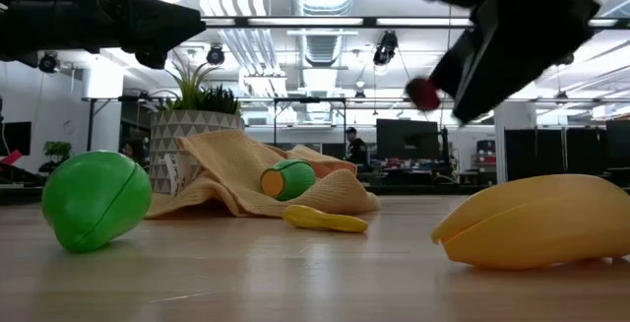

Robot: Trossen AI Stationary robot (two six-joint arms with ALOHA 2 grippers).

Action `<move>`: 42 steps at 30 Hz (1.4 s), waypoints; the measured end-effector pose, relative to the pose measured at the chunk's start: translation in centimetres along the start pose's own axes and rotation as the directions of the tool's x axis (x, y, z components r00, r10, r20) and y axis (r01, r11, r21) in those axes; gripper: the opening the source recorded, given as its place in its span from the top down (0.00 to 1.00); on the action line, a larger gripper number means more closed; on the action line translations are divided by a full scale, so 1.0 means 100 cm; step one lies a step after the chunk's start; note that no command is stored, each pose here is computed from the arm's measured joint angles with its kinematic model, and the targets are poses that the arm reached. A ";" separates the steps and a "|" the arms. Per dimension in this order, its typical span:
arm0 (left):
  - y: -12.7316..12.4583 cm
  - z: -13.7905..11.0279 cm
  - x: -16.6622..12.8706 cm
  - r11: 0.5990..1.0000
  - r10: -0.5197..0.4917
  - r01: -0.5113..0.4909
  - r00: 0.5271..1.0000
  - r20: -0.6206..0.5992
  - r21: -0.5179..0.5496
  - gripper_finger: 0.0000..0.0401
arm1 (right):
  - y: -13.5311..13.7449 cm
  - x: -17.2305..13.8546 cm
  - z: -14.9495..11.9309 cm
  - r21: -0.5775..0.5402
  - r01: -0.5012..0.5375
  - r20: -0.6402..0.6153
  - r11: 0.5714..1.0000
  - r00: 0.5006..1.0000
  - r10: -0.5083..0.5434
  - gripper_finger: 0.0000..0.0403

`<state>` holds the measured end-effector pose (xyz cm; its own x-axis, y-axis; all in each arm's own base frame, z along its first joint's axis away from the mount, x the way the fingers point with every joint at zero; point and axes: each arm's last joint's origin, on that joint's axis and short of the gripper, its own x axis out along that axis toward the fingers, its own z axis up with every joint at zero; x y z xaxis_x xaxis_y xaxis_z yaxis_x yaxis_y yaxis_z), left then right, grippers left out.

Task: Pick and placing Produce into tupperware
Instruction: Put the cherry into the blue bin

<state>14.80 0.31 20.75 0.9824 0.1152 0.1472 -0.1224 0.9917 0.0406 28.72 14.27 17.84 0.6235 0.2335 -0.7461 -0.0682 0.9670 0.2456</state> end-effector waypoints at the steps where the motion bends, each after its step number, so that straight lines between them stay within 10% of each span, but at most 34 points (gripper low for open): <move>1: 0.000 0.000 0.000 1.000 -0.001 0.001 1.000 -0.001 0.000 0.70 | 0.001 -0.007 0.000 -0.004 -0.001 -0.001 1.000 1.000 0.001 0.98; 17: 0.000 -0.001 0.000 1.000 -0.001 0.001 1.000 -0.004 0.000 0.70 | 0.037 -0.125 -0.024 0.158 -0.076 -0.052 0.984 0.995 0.085 0.98; 42: 0.000 -0.002 0.000 1.000 -0.002 0.002 1.000 -0.010 0.000 0.70 | 0.054 -0.122 -0.087 0.460 0.324 -0.506 0.826 0.861 -0.055 0.98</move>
<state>14.86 0.31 20.58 0.9840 0.1139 0.1374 -0.1205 0.9919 0.0409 14.00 17.58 22.87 0.1462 0.1991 -0.9690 0.5043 0.8277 0.2461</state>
